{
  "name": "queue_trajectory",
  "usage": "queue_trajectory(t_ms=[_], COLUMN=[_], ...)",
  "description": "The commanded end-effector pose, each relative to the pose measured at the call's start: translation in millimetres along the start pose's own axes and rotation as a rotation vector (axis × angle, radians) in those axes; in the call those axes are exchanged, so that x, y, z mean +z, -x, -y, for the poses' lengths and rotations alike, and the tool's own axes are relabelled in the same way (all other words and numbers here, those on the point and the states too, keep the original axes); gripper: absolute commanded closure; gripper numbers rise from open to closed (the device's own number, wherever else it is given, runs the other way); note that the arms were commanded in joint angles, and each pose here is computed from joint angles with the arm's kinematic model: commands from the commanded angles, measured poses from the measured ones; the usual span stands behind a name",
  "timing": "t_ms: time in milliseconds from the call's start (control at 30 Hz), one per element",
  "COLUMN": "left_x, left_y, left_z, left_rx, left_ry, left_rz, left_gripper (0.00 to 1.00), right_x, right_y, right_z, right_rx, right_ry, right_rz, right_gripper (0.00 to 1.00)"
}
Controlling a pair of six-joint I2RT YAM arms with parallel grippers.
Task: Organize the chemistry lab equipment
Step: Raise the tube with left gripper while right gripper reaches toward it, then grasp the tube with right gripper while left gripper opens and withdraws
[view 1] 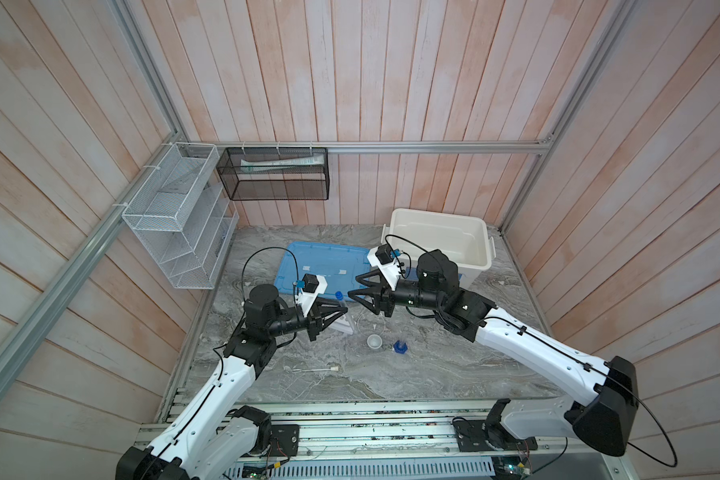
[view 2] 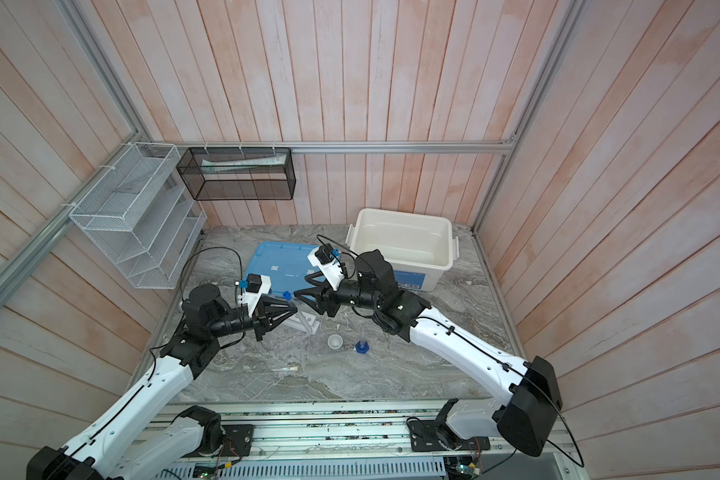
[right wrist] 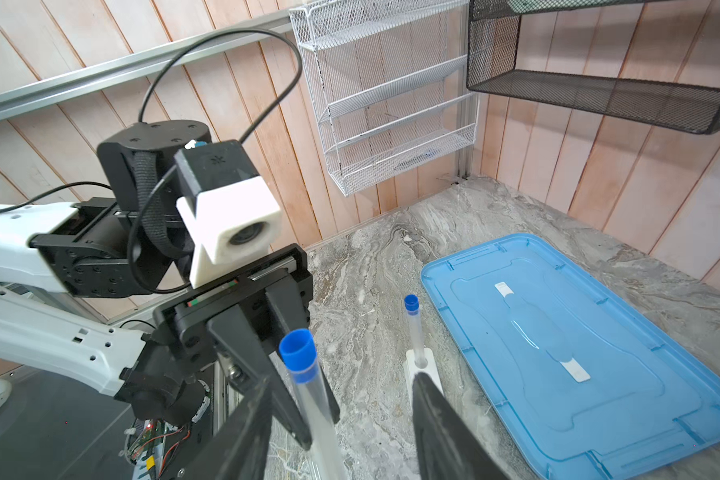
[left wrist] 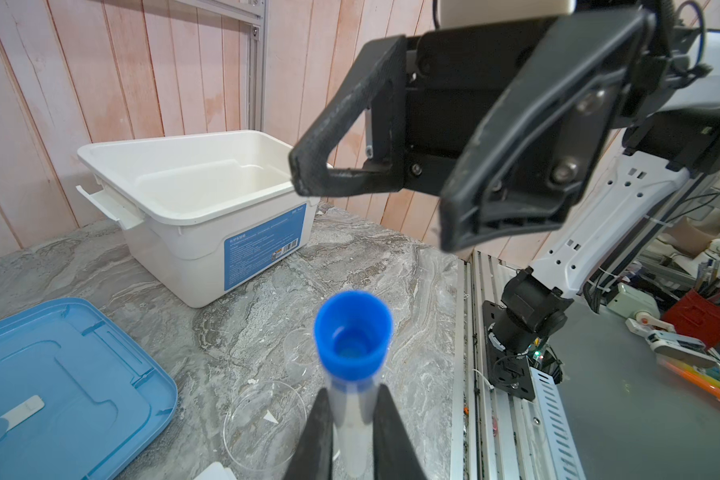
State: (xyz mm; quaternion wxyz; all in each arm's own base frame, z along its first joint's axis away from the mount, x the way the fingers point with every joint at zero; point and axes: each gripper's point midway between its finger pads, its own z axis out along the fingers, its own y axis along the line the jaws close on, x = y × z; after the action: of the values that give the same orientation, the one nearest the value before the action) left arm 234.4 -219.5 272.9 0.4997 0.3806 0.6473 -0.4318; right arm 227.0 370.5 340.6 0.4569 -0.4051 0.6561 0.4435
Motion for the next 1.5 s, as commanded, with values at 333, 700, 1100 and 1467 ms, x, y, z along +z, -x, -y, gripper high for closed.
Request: queue_trajectory(t_ms=[333, 700, 1100, 1467], left_x=[-0.3, -1.0, -3.5, -10.9], left_y=[-6.2, -7.2, -6.0, -2.9], left_z=[-3.3, -2.8, -6.0, -13.2], left_rx=[0.006, 0.011, 0.029, 0.066], left_ry=[0.014, 0.016, 0.053, 0.139], left_rz=[-0.011, -0.011, -0.009, 0.004], left_gripper=[0.85, 0.85, 0.82, 0.77], right_x=[37.6, 53.1, 46.2, 38.7], right_y=[-18.2, -22.0, -14.5, -7.0], right_z=[-15.8, -20.7, -18.0, 0.7], right_rx=[-0.027, -0.015, -0.015, -0.006], right_ry=[0.105, 0.138, 0.097, -0.022], right_rz=[-0.102, -0.117, -0.087, -0.059], right_gripper=[0.46, 0.68, 0.94, 0.97])
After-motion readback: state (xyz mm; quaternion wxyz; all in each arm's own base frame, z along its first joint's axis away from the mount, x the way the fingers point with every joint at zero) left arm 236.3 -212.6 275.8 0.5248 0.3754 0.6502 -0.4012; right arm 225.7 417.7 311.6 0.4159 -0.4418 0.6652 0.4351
